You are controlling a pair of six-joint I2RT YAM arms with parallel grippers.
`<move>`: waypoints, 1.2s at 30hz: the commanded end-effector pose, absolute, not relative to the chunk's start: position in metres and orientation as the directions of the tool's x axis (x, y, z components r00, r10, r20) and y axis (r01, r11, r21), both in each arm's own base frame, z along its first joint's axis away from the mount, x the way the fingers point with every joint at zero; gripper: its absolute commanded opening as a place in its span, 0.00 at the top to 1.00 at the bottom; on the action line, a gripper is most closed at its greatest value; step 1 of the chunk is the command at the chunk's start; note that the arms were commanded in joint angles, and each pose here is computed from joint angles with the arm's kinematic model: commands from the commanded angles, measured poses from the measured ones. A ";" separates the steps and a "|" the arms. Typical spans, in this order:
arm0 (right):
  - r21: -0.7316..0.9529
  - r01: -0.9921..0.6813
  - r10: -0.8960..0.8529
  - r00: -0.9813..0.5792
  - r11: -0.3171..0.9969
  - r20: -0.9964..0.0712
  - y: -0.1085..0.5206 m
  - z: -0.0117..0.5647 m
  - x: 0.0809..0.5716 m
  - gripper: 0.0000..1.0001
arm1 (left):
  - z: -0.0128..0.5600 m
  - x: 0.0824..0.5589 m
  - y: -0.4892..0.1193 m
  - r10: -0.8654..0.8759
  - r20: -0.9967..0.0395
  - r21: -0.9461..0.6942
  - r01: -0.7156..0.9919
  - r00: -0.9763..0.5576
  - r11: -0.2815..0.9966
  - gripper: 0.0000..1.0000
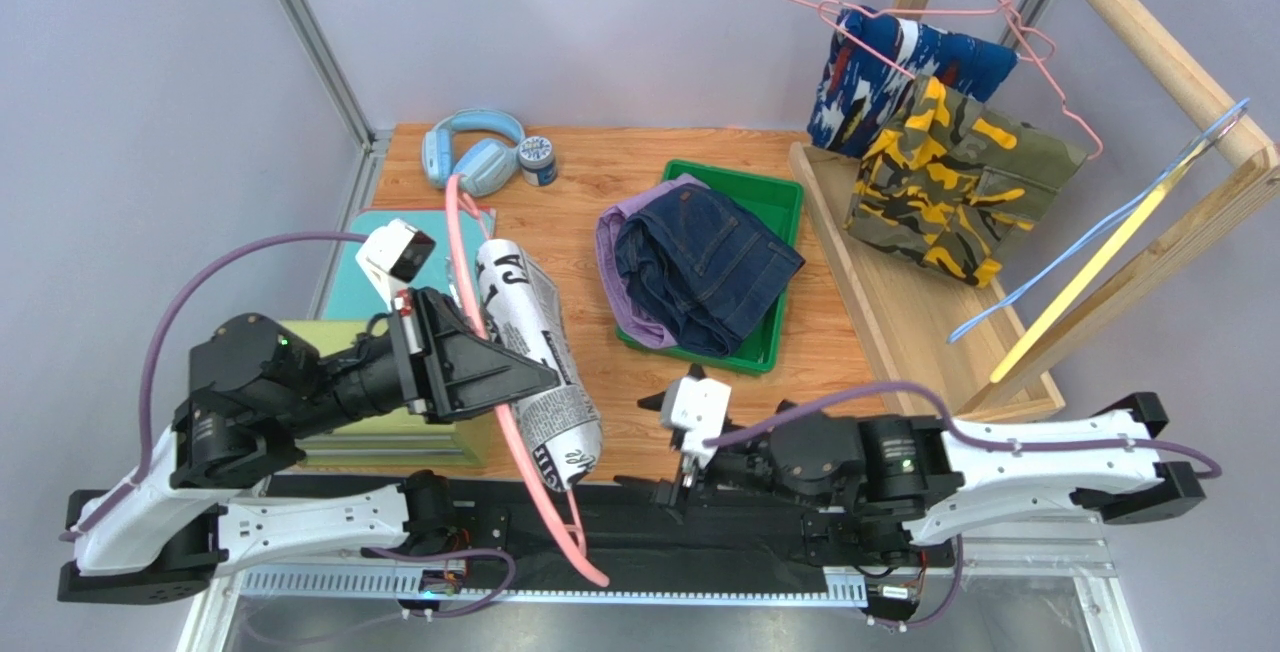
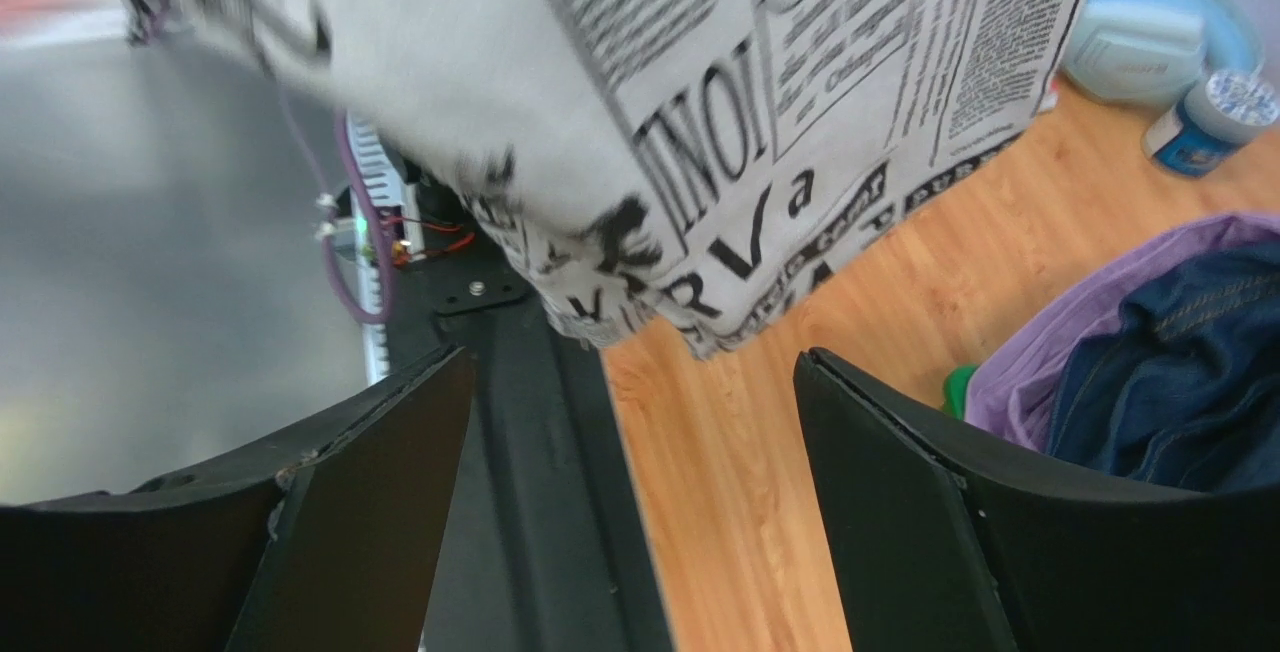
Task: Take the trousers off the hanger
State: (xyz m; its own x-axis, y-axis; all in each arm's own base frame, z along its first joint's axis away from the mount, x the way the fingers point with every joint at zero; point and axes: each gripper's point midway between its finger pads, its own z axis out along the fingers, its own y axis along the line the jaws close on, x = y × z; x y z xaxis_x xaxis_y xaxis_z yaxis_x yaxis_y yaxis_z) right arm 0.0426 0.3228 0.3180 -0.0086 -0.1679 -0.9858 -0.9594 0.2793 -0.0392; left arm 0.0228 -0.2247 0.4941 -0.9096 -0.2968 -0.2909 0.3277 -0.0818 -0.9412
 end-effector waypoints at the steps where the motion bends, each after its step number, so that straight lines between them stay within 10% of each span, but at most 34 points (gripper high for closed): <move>1: -0.167 -0.923 0.028 0.189 0.347 -0.982 0.340 0.366 0.048 0.16 | 0.568 0.011 -0.179 -0.386 -0.270 -0.862 0.400 -0.882 -0.310 1.00; 36: -0.096 -0.760 0.247 0.324 0.643 -0.913 0.398 0.398 0.098 0.30 | 0.578 0.004 -0.169 -0.374 -0.254 -0.848 0.392 -0.892 -0.357 1.00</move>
State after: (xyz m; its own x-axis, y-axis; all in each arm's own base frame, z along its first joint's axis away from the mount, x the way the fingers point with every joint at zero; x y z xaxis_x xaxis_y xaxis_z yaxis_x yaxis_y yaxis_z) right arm 0.0876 0.4019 0.3624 0.3539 0.0876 -0.9312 -0.7623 0.6039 -0.2329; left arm 0.0205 -0.1950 0.5194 -0.9040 -0.3556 -0.2374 0.3102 -0.1634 -0.9365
